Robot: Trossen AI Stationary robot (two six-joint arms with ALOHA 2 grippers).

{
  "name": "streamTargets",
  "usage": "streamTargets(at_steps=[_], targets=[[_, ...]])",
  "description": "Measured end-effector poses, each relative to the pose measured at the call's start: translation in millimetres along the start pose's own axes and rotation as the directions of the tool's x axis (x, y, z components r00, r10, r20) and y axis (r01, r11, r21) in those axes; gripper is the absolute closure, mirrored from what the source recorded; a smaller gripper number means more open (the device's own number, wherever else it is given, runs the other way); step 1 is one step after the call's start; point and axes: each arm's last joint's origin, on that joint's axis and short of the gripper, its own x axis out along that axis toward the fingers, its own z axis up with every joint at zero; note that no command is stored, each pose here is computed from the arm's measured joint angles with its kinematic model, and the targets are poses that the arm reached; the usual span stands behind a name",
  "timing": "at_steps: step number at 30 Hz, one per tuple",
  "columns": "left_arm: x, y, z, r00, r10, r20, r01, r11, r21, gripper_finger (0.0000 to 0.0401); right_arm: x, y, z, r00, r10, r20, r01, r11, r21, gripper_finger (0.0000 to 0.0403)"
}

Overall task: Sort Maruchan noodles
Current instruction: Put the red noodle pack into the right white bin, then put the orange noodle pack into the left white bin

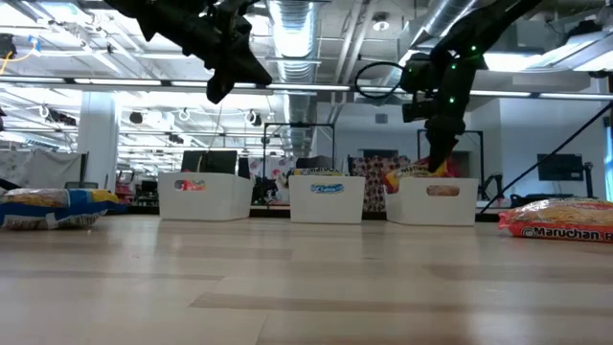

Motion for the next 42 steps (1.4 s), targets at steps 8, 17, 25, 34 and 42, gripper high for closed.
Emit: streamTargets(at_steps=[8,17,25,34,42], targets=[[0,1,0,1.0,-0.009,-0.003,0.009,1.0,-0.002,0.0401,-1,1,0,0.997,-0.064,-0.035,0.064,0.998,0.0,0.0364],[0,0,0,0.999,-0.031,-0.011,0.031,0.999,-0.011,0.0401,-3,15,3,0.997,-0.05,-0.052,0.048,0.998,-0.027,0.0282],[-4,-1,-5,0.995,-0.066,-0.076,0.063,0.997,-0.037,0.0401,-49,15,12,0.992,-0.104,0.071,0.105,0.994,-0.014,0.0234],[-24,-11,-14,0.954,-0.157,-0.254,0.125,0.983,-0.137,0.04,-114,17,19,0.946,-0.158,0.281,0.147,0.987,0.062,0.0231],[-26,-14,-35,0.821,-0.341,-0.457,0.176,0.914,-0.365,0.0354,-134,27,16,0.924,-0.157,0.348,0.144,0.987,0.064,0.0231]])
